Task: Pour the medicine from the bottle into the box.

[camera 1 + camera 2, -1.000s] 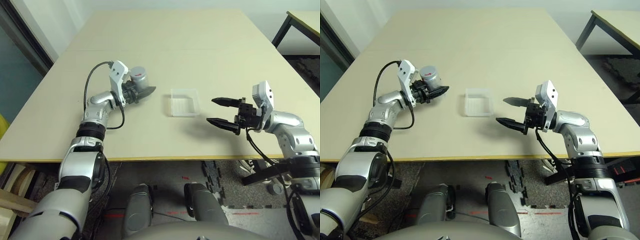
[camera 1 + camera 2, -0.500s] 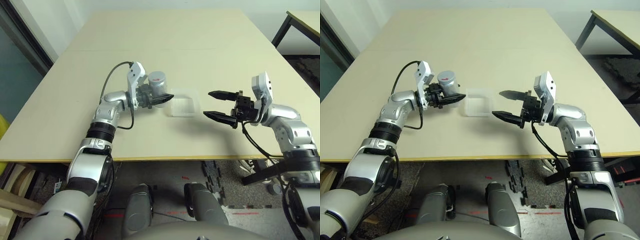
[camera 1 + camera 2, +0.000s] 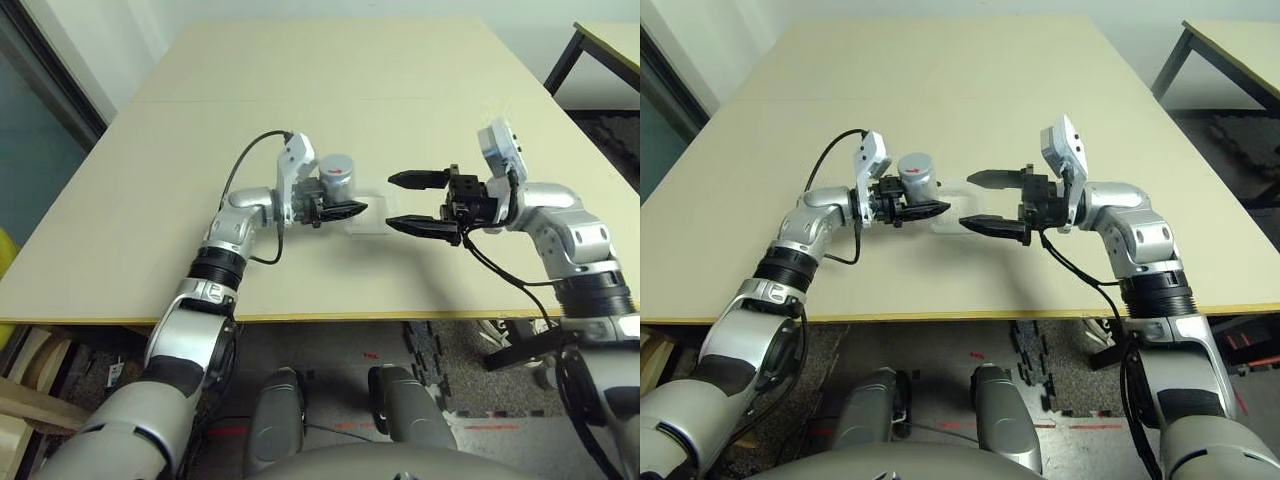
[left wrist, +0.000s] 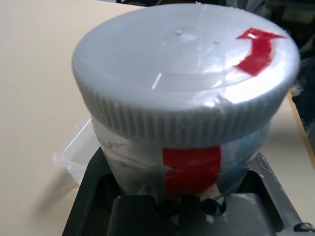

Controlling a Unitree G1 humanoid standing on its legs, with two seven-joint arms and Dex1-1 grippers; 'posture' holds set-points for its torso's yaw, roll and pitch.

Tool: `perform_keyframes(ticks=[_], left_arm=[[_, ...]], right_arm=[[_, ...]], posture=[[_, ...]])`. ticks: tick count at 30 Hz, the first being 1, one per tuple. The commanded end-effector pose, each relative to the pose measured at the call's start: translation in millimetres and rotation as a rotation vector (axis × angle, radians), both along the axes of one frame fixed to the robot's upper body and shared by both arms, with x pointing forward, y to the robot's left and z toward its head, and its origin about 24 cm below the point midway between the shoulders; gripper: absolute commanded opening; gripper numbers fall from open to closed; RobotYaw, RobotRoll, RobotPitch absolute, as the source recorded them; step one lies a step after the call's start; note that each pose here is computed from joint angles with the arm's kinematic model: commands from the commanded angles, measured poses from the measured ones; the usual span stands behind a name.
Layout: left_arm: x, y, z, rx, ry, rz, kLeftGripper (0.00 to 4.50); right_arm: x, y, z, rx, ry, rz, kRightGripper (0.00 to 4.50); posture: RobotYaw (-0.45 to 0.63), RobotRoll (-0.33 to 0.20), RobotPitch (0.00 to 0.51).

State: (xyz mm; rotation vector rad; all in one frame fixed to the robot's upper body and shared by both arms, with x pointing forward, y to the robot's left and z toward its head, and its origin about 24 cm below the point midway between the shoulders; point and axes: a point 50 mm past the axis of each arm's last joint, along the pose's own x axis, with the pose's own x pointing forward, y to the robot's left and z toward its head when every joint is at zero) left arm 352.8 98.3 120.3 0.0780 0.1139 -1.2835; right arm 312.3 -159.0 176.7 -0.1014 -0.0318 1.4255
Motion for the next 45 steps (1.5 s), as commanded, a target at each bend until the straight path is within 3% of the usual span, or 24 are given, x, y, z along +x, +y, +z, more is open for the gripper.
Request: perform_keyframes(ticks=[1, 15, 31, 45], left_arm=[[-4.7, -7.0, -1.2, 0.013, -0.012, -0.052, 2.68], [-10.3, -10.4, -6.2, 0.047, -0.034, -0.093, 2.68], [-7.9, -12.9, -1.6, 0.048, -0.049, -0.098, 2.68], [-4.7, -11.3, 14.2, 0.032, -0.076, -0.097, 2.68]], right_arm=[[6.0, 3.4, -0.7, -0.010, 0.004, 0.004, 4.50], [28.2, 16.5, -1.5, -0.007, 0.005, -0.009, 4.50], [34.0, 35.8, -2.0, 0.002, 0.011, 0.034, 4.50], [38.9, 47.7, 12.7, 0.022, -0.016, 0.058, 4.50]], posture=[[-0.19, 0.000, 0.074], [-0.19, 0.000, 0.079], [-0.19, 0.000, 0.081], [-0.19, 0.000, 0.075]])
